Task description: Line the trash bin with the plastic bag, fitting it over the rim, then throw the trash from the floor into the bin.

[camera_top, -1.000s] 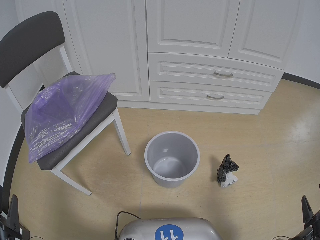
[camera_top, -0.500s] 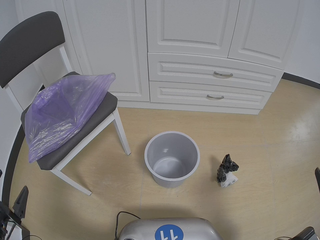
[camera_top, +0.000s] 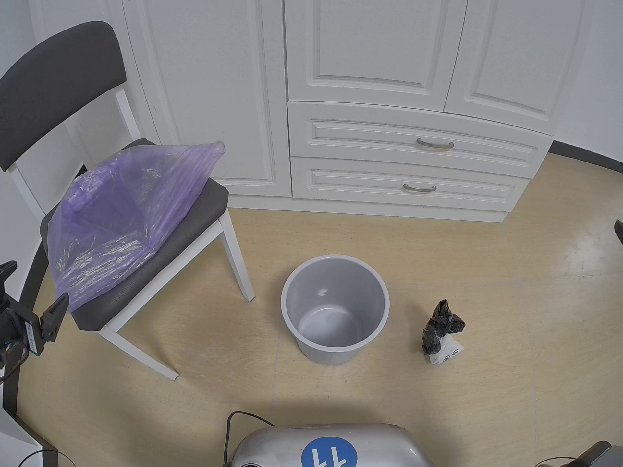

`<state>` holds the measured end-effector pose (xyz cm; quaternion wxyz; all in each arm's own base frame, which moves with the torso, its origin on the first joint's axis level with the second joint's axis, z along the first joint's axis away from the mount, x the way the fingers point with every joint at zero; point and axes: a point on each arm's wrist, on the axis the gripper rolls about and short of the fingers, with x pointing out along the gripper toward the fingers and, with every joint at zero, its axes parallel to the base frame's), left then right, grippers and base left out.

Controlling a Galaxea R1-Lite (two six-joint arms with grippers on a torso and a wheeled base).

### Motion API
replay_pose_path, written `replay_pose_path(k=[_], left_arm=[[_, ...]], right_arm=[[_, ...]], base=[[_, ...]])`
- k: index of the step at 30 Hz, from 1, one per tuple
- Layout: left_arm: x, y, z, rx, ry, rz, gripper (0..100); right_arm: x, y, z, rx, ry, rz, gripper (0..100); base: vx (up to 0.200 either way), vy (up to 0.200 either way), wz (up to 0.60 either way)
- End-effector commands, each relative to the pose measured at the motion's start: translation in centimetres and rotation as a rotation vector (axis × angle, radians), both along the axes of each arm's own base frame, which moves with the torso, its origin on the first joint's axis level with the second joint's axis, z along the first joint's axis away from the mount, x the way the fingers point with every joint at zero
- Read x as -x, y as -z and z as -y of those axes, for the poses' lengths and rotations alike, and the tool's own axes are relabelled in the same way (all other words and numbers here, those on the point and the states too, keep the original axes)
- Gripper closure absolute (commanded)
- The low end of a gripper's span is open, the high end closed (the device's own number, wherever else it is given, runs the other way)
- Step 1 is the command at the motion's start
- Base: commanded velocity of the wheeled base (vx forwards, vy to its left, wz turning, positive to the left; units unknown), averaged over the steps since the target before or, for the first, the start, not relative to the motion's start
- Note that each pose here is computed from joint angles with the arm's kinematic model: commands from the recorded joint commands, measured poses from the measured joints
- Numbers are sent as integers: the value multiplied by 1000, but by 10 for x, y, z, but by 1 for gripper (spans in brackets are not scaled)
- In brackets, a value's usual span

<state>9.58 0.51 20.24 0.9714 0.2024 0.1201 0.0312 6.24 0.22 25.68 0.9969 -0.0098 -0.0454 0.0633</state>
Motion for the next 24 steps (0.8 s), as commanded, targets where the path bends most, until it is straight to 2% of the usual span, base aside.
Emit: replay_pose_path(k=[1,4,8,11,12,13,15,16,17,19,24], left_arm=[[-22,12,-2,-5,-12,-100,0],[-23,17,-3,-18,-15,-122,0],[-20,33,-3,-40,-9,-184,0],[-23,38,-11,-40,-68,-219,0],[-25,40,-17,-32,-115,-235,0],[-26,39,-23,-27,-157,-239,0],[-28,40,-28,-22,-188,-238,0],[-28,40,-28,-22,-188,-238,0],[-32,43,-34,-6,-195,-243,0],[-34,45,-40,9,-188,-249,0],[-38,49,-51,-11,-134,-266,0]], right_arm=[[-15,2,1,-1,6,-43,0],[-15,1,-1,4,-13,-18,0],[-19,18,-2,6,-26,-80,0],[-24,28,-2,-3,-32,-126,0],[-29,29,-3,-12,-35,-146,0],[-36,29,-4,-30,-45,-158,0],[-46,29,-8,-68,-79,-154,0],[-46,29,-8,-68,-79,-154,0],[-53,28,-14,-118,-123,-141,0],[-58,28,-20,-167,-128,-145,0],[-70,30,-37,-205,-55,-151,0]], base=[[0,0,0],[0,0,0],[0,0,0],[0,0,0],[0,0,0],[0,0,0],[0,0,0],[0,0,0],[0,0,0],[0,0,0],[0,0,0]])
